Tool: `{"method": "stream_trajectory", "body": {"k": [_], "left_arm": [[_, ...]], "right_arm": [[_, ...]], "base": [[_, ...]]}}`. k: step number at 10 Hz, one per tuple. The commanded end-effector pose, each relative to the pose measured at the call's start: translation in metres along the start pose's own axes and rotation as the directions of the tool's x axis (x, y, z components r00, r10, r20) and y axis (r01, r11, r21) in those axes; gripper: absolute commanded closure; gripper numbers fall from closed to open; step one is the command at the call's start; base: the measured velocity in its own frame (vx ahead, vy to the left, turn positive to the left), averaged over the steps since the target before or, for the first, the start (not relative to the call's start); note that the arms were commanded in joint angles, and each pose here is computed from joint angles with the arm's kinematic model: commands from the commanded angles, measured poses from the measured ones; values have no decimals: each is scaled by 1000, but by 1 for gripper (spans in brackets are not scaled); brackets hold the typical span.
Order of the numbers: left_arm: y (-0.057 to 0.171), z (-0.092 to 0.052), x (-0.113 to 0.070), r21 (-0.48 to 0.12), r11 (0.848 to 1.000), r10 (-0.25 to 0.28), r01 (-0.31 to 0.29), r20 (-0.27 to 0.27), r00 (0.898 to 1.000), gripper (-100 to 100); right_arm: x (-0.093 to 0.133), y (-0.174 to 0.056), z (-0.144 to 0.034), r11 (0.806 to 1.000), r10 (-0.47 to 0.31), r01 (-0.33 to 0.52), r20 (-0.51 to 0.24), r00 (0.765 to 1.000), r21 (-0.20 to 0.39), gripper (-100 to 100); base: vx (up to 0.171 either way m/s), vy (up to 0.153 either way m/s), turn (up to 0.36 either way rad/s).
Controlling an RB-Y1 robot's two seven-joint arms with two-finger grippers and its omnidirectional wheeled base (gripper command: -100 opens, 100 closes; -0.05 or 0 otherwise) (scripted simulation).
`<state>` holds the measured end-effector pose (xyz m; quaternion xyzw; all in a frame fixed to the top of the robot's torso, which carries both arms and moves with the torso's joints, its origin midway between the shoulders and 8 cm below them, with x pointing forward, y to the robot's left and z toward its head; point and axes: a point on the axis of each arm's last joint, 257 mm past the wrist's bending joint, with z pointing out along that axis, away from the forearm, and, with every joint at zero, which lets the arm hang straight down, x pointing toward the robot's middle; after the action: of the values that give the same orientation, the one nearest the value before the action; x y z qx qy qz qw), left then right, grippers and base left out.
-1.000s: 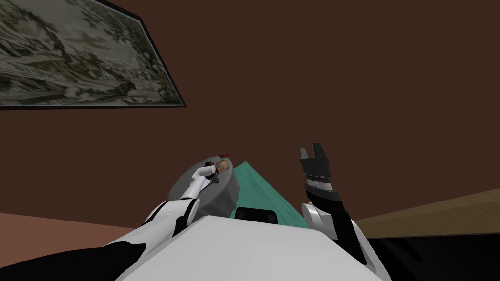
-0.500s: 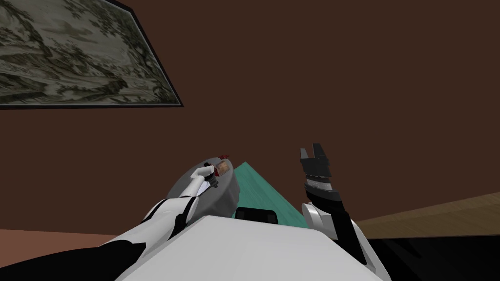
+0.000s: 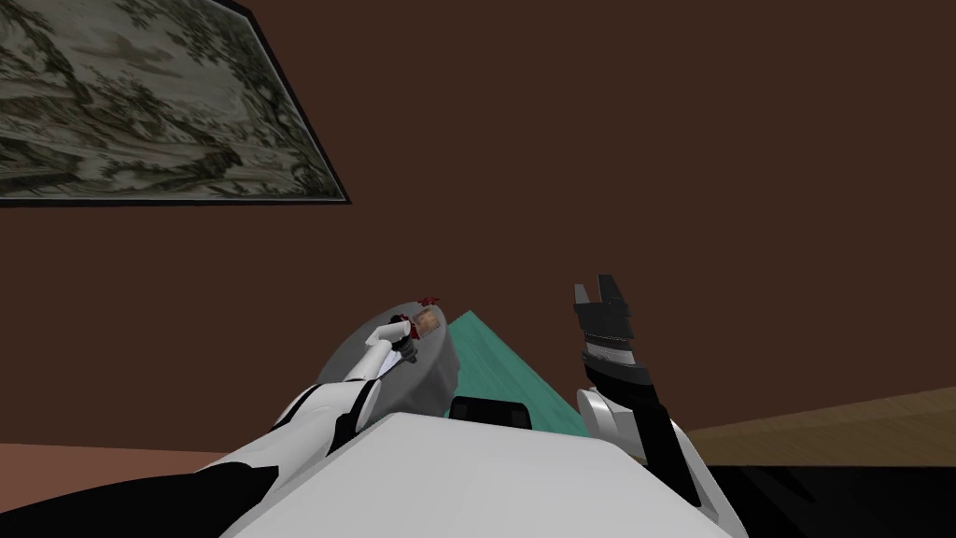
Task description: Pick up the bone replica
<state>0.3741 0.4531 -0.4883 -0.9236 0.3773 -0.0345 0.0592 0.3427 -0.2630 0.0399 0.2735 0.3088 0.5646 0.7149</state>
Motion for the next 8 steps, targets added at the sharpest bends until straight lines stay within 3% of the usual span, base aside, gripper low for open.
{"method": "stream_trajectory", "body": {"k": [1,2,3,7,8], "left_arm": [[4,7,-1,2,1000,2,-2,-1,1000,-100],[3,4,0,0,1000,1,-1,0,1000,-100],[3,4,0,2,1000,2,-2,-1,1000,100],[4,5,0,-1,1000,2,-2,-1,1000,100],[4,5,0,-1,1000,2,-2,-1,1000,0]], "right_arm": [[0,0,0,1000,0,0,0,1000,0,0],[0,0,0,1000,0,0,0,1000,0,0],[0,0,0,1000,0,0,0,1000,0,0],[0,0,0,1000,0,0,0,1000,0,0],[0,0,0,1000,0,0,0,1000,0,0]], "base": [[43,12,12],[18,7,1],[0,0,0],[0,0,0],[0,0,0]]}}
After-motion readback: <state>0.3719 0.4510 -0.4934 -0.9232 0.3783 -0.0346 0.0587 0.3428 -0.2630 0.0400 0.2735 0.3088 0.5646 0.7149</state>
